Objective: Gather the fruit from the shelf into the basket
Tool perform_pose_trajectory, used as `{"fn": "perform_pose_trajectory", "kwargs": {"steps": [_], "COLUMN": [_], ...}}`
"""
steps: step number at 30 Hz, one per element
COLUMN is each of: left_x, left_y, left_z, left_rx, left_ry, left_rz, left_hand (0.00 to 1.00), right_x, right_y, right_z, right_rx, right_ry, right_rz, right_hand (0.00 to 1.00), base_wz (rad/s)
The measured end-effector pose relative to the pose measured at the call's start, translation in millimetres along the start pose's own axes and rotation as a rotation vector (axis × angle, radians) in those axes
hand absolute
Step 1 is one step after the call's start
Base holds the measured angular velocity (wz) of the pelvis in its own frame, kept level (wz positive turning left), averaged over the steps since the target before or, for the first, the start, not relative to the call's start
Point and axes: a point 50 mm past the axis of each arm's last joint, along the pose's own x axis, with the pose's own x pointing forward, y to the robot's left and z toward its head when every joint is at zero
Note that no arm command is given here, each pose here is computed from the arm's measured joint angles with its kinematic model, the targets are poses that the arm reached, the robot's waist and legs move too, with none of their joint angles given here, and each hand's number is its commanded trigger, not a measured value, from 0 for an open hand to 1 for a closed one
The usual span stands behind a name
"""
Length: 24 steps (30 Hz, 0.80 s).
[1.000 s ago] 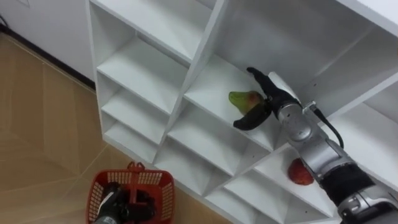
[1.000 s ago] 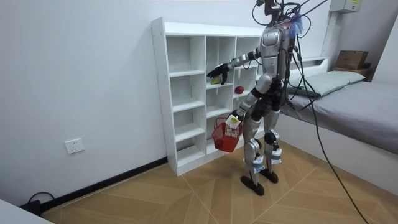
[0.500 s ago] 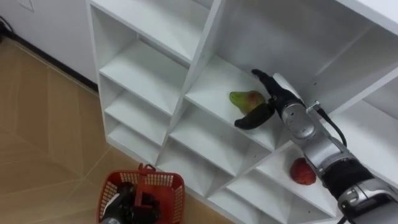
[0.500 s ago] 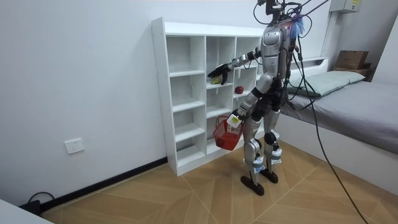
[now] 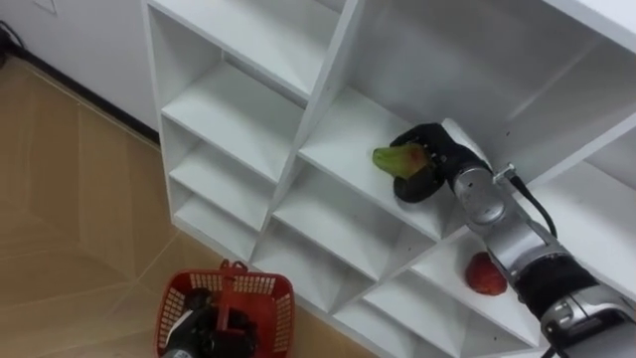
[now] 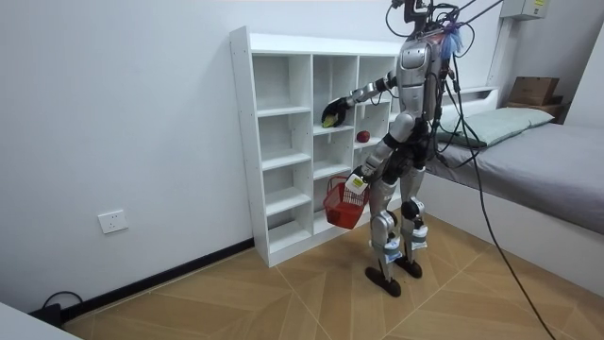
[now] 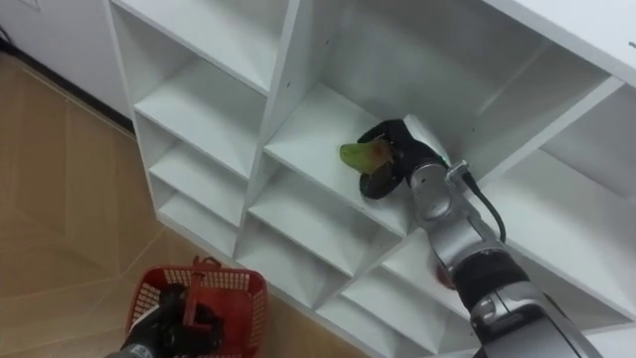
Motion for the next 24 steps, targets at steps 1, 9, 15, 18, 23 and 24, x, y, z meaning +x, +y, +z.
{"fn": "perform_pose_trajectory", "kwargs": {"steps": [1,9,15,18,23,24], "left_x": [0.0,0.4,0.5,0.4,0.4,0.4], "left_y": [0.0,-1.8,-2.4,-2.3,-2.7,-2.7], "left_z": [0.0,0.8,0.7,0.6,0.2,0.1], "left_rx": [0.0,0.008,0.008,0.008,0.01,0.01], "left_ry": [0.0,-0.002,-0.002,-0.002,-0.001,-0.001], "left_rz": [0.0,-0.007,-0.008,-0.008,-0.009,-0.01], "left_hand": [1.0,1.0,1.0,1.0,1.0,1.0], "right_x": [0.1,0.2,0.3,0.2,0.1,0.1], "right_y": [-0.2,-0.4,-0.1,0.5,1.7,1.8], "right_z": [0.4,0.3,0.4,0.4,0.6,0.6], "right_rx": [-0.001,-0.001,-0.001,-0.001,0.006,0.009], "right_ry": [-0.002,0.002,0.001,0.001,0.0,0.0], "right_rz": [-0.001,-0.003,0.01,0.018,0.03,0.031], "right_hand": [1.0,1.0,1.0,1.0,1.0,1.0], "base_wz": [0.0,0.0,0.0,0.0,0.0,0.0]}}
